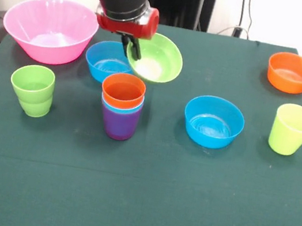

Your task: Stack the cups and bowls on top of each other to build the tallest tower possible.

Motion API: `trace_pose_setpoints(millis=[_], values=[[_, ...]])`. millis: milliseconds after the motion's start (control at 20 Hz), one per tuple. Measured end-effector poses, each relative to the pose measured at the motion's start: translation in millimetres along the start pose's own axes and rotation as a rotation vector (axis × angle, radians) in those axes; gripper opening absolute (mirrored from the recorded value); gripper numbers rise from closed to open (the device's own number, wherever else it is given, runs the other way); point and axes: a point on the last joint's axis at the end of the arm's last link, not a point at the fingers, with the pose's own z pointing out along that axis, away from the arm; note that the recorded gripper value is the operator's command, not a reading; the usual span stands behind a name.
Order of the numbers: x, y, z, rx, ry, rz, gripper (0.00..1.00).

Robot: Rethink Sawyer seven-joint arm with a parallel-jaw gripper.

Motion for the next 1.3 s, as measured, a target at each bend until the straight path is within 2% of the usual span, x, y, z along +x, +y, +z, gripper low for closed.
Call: trace_pose_setpoints(millis=[200,450,800,1000,1100,1300], values=[[-2.4,7,5,-0.046,0.052,-0.005,0.00],[-0.7,15,8,-0.082,0.094,-0.018,0.00],[-3.1,17,1,-0.120,0.113,-0.025,0.00],[-7.5,16,-6,-0.146,0.105,-0.026,0.00],[-11.9,15,-12,-0.172,0.097,-0.025,0.00],[-15.5,13,-21,-0.200,0.104,-0.023,0.00]])
